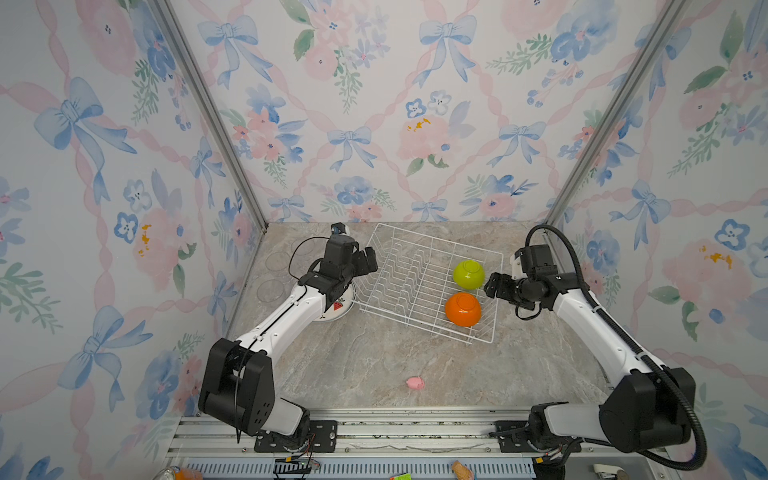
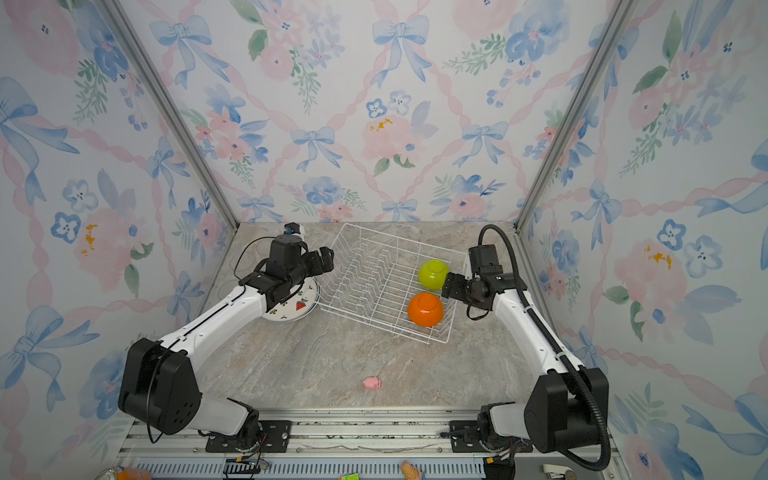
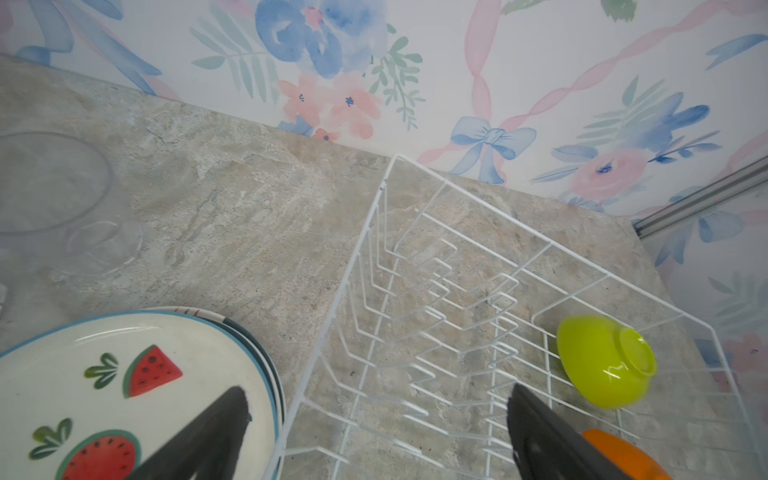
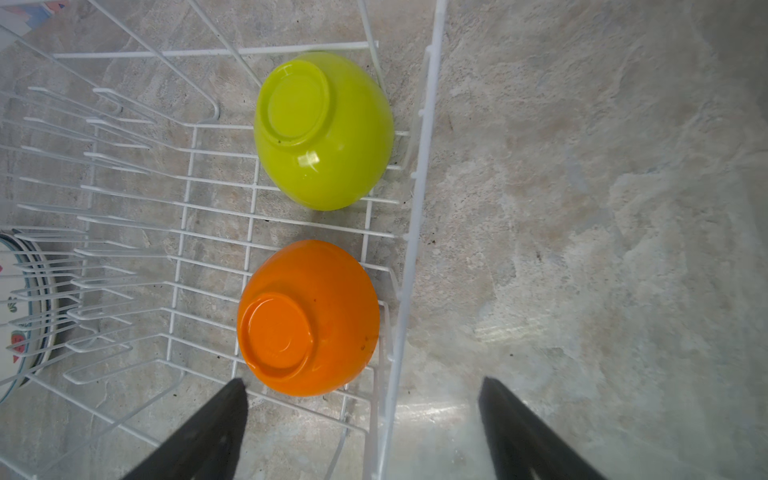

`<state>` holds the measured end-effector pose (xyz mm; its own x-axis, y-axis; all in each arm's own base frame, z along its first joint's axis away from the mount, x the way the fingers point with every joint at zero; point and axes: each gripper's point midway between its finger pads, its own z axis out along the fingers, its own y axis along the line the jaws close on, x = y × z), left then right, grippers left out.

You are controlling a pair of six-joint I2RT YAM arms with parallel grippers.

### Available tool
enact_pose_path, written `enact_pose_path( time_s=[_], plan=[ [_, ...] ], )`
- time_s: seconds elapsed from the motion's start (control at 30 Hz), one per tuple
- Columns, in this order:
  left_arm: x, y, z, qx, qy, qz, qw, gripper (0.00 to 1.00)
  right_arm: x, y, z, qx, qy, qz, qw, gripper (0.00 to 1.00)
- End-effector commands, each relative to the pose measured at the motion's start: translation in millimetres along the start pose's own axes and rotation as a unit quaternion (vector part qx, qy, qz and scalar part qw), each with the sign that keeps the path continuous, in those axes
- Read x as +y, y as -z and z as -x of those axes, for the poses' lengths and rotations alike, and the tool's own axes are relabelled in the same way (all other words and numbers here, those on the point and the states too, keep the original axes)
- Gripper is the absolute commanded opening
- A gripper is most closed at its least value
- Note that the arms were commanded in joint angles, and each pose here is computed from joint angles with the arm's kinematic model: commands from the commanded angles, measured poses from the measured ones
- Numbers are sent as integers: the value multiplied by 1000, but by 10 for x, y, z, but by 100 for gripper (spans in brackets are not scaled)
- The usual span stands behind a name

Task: Unload the mixed dishes from the dish rack
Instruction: 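Reach the right gripper toward the lime-green bowl while the left returns toward the rack, then move the left gripper over the rack to the orange bowl while the right holds still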

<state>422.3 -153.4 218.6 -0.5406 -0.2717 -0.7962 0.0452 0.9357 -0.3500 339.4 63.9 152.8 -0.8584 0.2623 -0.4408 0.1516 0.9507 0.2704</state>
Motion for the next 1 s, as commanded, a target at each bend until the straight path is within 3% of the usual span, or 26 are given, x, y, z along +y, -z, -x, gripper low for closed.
enact_pose_path(
  time_s=[0.0, 0.27, 0.47, 0.63, 0.77, 0.97],
  plan=[
    [-275, 40, 52, -25, 19, -56, 998, 98, -13, -154, -69, 24, -6, 1, 1000, 84],
    [-449, -27, -201, 8, 12, -78, 997, 98, -152, -445, -7, 32, -7, -42, 999, 66],
    [-473, -24, -251, 14, 11, -83, 996, 98, -256, -662, 102, 45, 11, -85, 995, 33],
    [-470, 23, -248, 12, 12, -86, 996, 98, -351, -787, 158, 58, 32, -119, 991, 13],
    [-488, 35, -263, 13, 13, -90, 996, 98, -385, -784, 279, 58, 67, -139, 986, 6],
    [-575, -32, -308, 27, 12, -106, 994, 98, -415, -820, 551, 50, 130, -170, 975, 6]
  ],
)
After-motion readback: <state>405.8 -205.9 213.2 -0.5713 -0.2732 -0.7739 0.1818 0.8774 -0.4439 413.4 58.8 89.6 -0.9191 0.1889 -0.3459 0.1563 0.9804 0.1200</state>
